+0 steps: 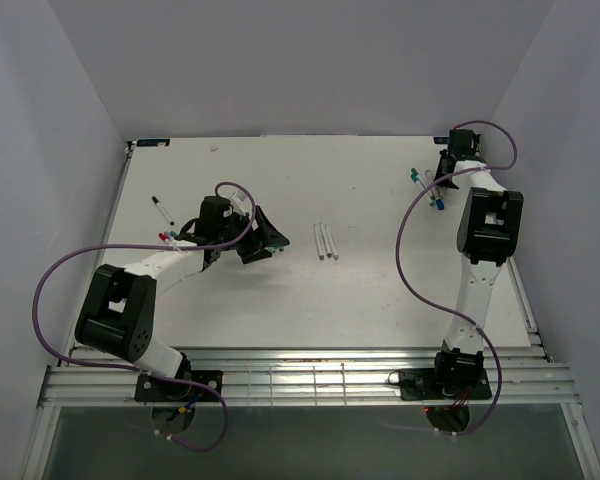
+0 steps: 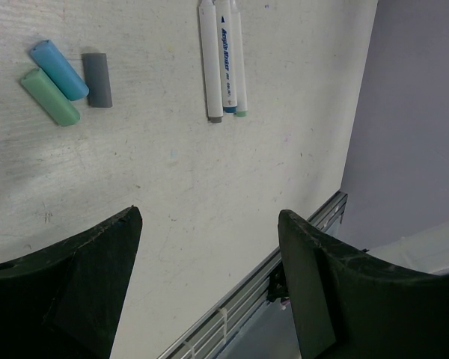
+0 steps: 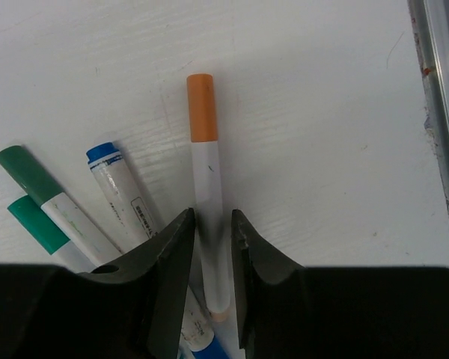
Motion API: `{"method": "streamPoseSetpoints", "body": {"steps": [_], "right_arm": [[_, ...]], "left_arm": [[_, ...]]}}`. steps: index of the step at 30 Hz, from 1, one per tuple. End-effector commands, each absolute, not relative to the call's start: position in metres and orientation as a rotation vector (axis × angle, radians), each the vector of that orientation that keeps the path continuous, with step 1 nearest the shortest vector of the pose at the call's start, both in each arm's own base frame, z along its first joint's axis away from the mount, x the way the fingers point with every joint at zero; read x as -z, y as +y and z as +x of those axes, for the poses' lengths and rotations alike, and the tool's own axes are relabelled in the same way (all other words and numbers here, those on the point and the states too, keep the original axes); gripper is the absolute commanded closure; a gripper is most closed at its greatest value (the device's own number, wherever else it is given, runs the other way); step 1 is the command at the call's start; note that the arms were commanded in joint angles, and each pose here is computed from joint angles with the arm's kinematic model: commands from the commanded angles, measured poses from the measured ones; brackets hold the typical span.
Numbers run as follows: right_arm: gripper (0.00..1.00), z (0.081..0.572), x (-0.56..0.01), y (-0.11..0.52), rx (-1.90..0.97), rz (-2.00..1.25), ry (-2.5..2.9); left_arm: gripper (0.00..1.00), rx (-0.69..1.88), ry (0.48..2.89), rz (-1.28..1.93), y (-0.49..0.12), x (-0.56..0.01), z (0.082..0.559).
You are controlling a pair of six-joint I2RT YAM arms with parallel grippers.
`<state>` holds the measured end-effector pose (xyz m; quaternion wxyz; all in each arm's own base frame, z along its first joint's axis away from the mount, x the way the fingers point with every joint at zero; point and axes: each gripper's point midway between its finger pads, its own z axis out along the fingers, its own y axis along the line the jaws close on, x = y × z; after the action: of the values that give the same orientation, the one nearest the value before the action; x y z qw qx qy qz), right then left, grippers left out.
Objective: Open the pen caps
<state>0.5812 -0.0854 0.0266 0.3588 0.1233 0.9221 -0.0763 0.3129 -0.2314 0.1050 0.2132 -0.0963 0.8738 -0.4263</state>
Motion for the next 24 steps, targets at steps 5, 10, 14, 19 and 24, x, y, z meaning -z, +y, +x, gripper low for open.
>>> {"method": "streamPoseSetpoints", "body": {"steps": [5,10,14,19,24], "right_arm": [[0.82,0.579,-0.018,-0.083,0.027,0.349,2.428],[0.92,0.592,-0.033,-0.084,0.017,0.332,2.362],[0.92,0.605,-0.074,-0.092,0.083,0.385,2.195],[0.92,0.608,-0.153,-0.093,0.265,0.432,1.987],[0.92,0.562,-0.231,-0.058,0.381,0.394,1.859]], "left_arm": [[0.16,1.211,2.391,-0.227,-0.235,-0.116,0.313],[0.16,1.211,2.383,-0.222,-0.235,-0.119,0.315],[0.16,1.225,2.396,-0.234,-0.237,-0.122,0.314],[0.16,1.240,2.378,-0.226,-0.239,-0.139,0.314],[0.16,1.227,2.343,-0.200,-0.239,-0.164,0.320]]}}
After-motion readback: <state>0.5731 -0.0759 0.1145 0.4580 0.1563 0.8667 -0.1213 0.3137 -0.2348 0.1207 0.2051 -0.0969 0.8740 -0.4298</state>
